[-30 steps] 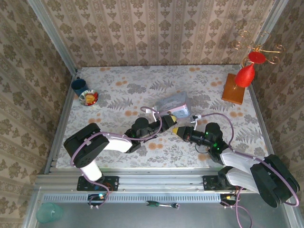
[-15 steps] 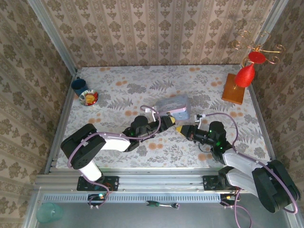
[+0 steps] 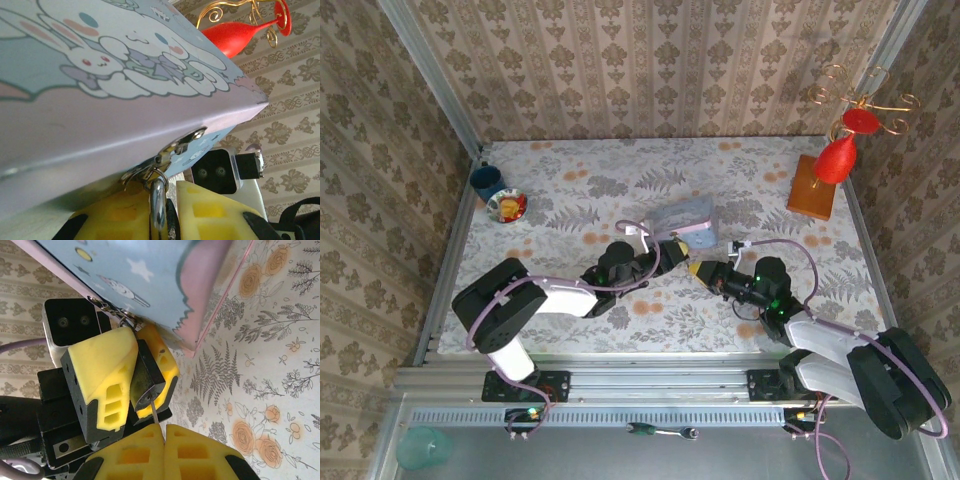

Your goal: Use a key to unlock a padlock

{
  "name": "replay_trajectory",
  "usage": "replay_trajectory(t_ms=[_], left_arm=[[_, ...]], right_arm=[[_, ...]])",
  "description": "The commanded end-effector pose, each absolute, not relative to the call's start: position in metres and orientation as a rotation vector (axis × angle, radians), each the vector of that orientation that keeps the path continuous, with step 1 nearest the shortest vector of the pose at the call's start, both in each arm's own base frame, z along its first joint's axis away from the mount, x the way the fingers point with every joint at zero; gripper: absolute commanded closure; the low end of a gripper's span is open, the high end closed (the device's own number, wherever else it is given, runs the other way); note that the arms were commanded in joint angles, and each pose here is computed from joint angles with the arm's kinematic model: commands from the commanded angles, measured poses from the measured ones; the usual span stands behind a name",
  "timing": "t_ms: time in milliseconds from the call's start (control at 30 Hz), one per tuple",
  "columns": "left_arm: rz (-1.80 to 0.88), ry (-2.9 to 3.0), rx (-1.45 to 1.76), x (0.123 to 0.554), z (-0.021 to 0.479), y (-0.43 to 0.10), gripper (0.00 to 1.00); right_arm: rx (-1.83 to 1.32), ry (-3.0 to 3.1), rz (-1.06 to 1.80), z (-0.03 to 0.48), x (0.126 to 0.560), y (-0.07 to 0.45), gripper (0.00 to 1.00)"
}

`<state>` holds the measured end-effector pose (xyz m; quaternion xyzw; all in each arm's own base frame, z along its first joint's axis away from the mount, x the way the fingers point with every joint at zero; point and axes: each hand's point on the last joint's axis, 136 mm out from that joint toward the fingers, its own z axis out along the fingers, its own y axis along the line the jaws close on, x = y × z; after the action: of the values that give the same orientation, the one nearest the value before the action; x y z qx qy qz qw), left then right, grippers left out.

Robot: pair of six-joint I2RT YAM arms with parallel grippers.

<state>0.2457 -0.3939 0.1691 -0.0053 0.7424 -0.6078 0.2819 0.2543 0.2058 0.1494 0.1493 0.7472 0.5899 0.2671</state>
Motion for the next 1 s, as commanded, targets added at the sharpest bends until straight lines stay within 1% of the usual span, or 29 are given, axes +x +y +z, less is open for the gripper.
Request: replay_trajectory(t_ms=[0, 167, 333, 667, 833, 967], left_arm=[[-1.915, 1.879, 0.347, 0.171, 0.212, -0.434, 1.00], [-1.923, 1.876, 0.341, 0.170, 0.211, -0.437, 1.00], [-1.926, 1.874, 0.343, 0.168, 0.212, -0.434, 1.00], [-1.904, 1.873, 0.315, 0.171, 0.210, -0.428, 1.00], [-1.852, 1.871, 0.173, 0.196, 0.202, -0.407, 1.00], [-1.828, 1.817, 0.071, 0.224, 0.209, -0.389, 1.00]], right_arm=[[0.435, 1.776, 1.588, 0.201, 0.281, 0.197, 1.00], [0.488, 1.748, 1.588, 0.202, 0.283, 0.194, 1.00], [0.580, 1.762, 1.544, 0.186, 0.289, 0.181, 1.00], [0.671, 1.817, 1.491, 0.164, 0.294, 0.175, 1.00], [0.639, 1.868, 1.456, 0.155, 0.285, 0.176, 1.00], [0.538, 1.925, 1.456, 0.149, 0.271, 0.190, 1.00]])
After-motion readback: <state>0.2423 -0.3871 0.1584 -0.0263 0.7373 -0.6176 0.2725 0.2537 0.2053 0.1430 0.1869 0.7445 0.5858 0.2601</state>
